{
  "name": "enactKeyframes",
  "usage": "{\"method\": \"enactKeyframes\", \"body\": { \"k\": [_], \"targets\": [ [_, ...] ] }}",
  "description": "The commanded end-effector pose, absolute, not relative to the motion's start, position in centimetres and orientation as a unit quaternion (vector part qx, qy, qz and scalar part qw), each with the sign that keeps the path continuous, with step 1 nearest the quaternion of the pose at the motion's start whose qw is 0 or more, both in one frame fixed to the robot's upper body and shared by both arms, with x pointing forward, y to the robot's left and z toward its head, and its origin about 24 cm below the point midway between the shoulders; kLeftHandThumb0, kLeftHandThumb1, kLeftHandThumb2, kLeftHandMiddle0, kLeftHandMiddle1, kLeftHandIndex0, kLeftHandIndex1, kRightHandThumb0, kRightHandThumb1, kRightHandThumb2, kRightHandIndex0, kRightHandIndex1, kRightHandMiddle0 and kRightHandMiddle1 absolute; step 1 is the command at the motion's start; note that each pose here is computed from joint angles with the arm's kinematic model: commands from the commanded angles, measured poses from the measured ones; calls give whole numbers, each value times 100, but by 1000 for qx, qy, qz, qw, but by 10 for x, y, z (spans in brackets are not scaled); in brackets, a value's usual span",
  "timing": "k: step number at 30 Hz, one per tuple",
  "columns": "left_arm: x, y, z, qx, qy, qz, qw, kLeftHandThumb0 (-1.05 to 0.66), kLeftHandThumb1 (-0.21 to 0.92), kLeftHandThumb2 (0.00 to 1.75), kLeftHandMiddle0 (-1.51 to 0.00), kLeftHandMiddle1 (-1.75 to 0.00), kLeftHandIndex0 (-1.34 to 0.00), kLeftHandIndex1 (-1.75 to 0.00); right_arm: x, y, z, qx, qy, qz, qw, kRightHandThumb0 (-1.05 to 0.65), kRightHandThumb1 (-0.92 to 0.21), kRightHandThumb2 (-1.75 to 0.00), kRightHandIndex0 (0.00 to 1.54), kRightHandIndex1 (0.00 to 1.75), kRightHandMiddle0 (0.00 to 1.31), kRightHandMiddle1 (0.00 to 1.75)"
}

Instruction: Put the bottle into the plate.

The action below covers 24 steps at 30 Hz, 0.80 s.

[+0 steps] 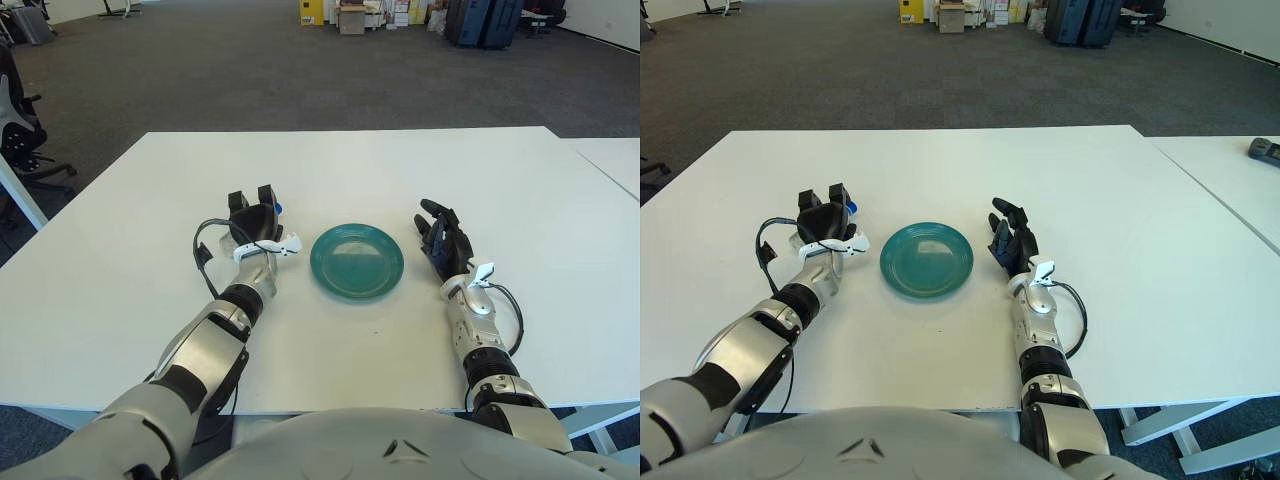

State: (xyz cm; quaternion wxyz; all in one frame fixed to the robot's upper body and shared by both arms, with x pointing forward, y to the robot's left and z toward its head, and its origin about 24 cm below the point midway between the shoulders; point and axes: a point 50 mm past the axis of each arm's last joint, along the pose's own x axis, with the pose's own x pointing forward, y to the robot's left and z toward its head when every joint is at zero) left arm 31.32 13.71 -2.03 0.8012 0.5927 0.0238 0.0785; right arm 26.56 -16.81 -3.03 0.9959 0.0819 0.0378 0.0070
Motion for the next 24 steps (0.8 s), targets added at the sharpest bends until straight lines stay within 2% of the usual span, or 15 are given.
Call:
{"method": "enactKeyframes", "body": {
  "k": [1, 11, 17, 20, 24],
  "targets": [
    [307, 141, -28, 577, 36, 60, 814, -45, 36, 126, -110, -175, -57, -175, 252, -170, -47, 98, 77, -6, 992, -83, -92, -98, 34, 1, 2, 88],
    [306, 145, -22, 544, -12, 59, 837, -44, 38, 123, -112, -175, -55, -175, 252, -167, -46, 99, 73, -3, 992, -83, -92, -99, 36, 2, 3, 89],
    [317, 153, 10, 522, -82, 71, 846, -44, 38, 123, -113, -175, -55, -175, 252, -167, -46, 99, 73, -1, 992, -83, -92, -100, 37, 2, 4, 89],
    [320, 151, 31, 506, -120, 72, 851, -44, 38, 123, -113, -175, -55, -175, 252, -166, -46, 99, 74, 0, 992, -83, -92, -100, 36, 2, 3, 88],
    [316, 146, 44, 493, -152, 63, 854, -44, 38, 123, -114, -175, -55, -175, 253, -165, -46, 99, 75, 2, 992, -83, -92, -101, 36, 1, 2, 88]
  ]
}}
